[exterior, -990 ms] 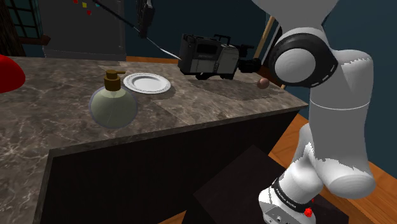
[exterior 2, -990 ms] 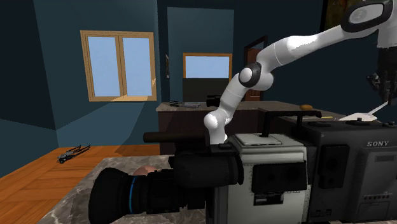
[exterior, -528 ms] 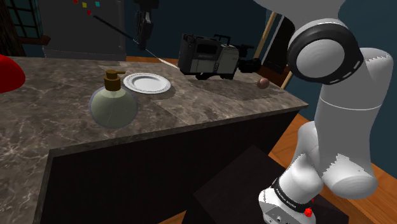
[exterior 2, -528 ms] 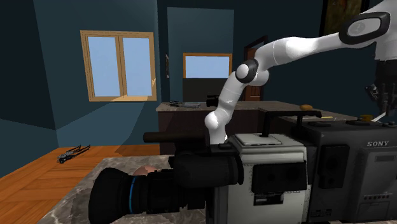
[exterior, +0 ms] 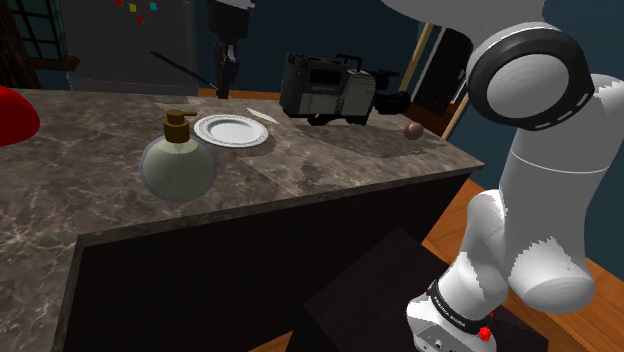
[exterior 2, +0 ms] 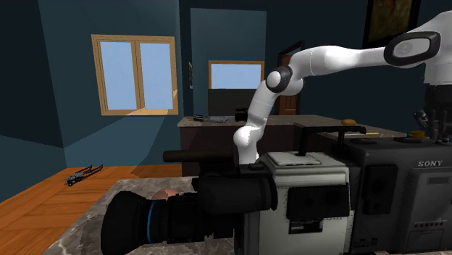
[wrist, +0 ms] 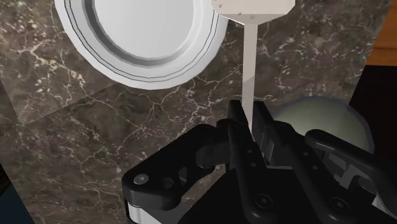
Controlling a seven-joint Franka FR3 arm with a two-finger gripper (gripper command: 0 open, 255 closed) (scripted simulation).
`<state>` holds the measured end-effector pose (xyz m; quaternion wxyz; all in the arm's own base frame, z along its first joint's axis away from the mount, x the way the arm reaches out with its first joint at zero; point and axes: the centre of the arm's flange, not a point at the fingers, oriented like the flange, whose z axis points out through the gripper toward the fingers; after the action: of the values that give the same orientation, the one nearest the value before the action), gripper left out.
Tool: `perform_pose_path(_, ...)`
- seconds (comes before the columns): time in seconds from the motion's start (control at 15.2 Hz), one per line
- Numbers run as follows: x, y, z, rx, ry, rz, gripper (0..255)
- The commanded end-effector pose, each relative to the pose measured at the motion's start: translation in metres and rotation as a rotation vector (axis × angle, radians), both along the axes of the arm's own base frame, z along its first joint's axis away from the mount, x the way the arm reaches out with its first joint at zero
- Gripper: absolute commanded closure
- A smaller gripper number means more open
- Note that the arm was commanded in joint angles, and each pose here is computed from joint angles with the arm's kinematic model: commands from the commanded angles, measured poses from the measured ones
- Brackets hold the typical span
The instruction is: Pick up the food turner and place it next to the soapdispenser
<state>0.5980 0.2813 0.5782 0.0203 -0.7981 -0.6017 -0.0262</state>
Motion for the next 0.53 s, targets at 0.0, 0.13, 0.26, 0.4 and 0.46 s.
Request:
perform_pose_path(0.0,0.0,0.0,-0.011,0.0,0.0,0.0,255)
perform_pose_path(0.13,0.0,0.0,-0.021,0.0,0.0,0.0,255)
perform_pose_path(0.26,0.0,0.0,-0.032,0.0,0.0,0.0,255)
perform_pose_path(0.4,0.0,0.0,-0.042,0.0,0.0,0.0,255)
perform_pose_path(0.46,0.0,0.0,-0.048,0.0,0.0,0.0,255)
